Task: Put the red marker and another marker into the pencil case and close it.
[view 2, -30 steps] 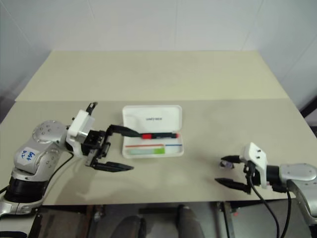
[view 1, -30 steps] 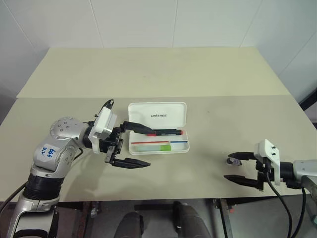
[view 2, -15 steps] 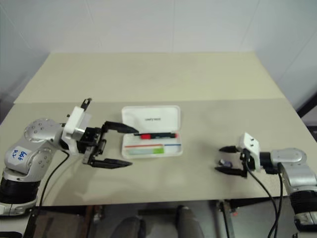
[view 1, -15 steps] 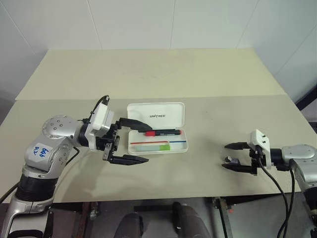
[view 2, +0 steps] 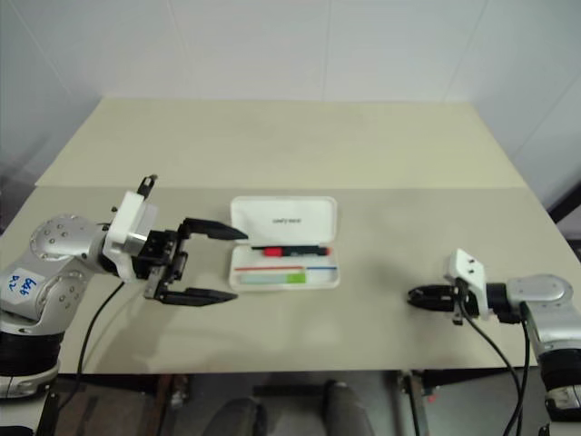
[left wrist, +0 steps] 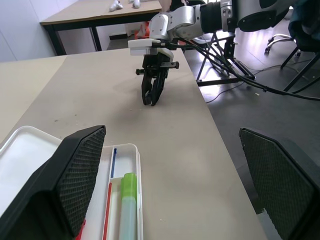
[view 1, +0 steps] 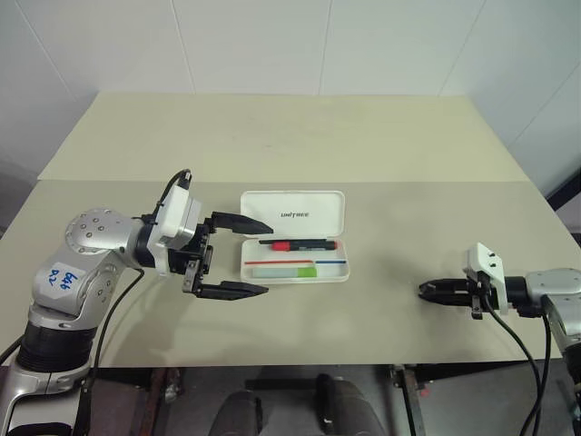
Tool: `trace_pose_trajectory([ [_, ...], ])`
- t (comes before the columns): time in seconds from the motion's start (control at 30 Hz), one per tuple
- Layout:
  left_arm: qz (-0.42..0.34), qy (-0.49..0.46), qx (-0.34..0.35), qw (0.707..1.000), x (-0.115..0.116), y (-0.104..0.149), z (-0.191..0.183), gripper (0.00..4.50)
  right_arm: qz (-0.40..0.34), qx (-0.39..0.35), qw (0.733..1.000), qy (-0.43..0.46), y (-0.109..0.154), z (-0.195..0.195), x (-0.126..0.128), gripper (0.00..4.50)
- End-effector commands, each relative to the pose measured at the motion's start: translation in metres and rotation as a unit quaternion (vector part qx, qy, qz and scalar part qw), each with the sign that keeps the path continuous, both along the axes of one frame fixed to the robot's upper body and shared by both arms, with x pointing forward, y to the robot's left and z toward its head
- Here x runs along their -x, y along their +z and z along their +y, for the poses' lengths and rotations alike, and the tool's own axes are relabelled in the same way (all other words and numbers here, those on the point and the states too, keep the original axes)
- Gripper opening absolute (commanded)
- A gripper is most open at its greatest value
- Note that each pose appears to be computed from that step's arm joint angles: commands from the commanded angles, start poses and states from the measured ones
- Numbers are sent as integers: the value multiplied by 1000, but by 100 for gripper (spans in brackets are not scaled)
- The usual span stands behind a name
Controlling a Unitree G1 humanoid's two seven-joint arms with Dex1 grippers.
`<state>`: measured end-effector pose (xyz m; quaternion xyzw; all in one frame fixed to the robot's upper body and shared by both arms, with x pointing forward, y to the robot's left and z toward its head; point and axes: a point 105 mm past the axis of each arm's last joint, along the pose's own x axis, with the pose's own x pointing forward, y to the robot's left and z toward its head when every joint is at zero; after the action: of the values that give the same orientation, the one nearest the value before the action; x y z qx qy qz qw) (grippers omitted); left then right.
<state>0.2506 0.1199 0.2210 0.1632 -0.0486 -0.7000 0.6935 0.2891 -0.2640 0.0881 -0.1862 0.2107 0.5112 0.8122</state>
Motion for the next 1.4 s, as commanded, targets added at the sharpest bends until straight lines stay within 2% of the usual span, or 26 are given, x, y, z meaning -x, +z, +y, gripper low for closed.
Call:
trace_pose_trajectory([
  [0.03,-23,-2,8,1000,1,7,0,450,1,4,1000,16,-1,12,-1,45],
  [0.07,-23,-2,8,1000,1,7,0,450,-7,2,1000,21,4,15,-3,45],
  [0.2,-21,16,5,1000,-4,0,7,450,-82,-48,993,72,51,61,-21,45],
  [0.43,-18,31,-6,999,-5,-12,15,450,-122,-99,974,162,89,132,-15,45],
  [0.6,-15,35,-20,999,-3,-21,19,450,-108,-109,969,193,85,158,-13,45],
  [0.83,-10,61,-30,998,-9,-32,34,450,-99,-92,966,219,69,183,-24,45],
  [1.13,-9,79,-41,996,-9,-40,44,450,-91,-58,968,228,54,190,-39,45],
  [1.4,-13,85,-36,996,-9,-39,43,450,-53,-40,969,238,47,182,-35,45],
])
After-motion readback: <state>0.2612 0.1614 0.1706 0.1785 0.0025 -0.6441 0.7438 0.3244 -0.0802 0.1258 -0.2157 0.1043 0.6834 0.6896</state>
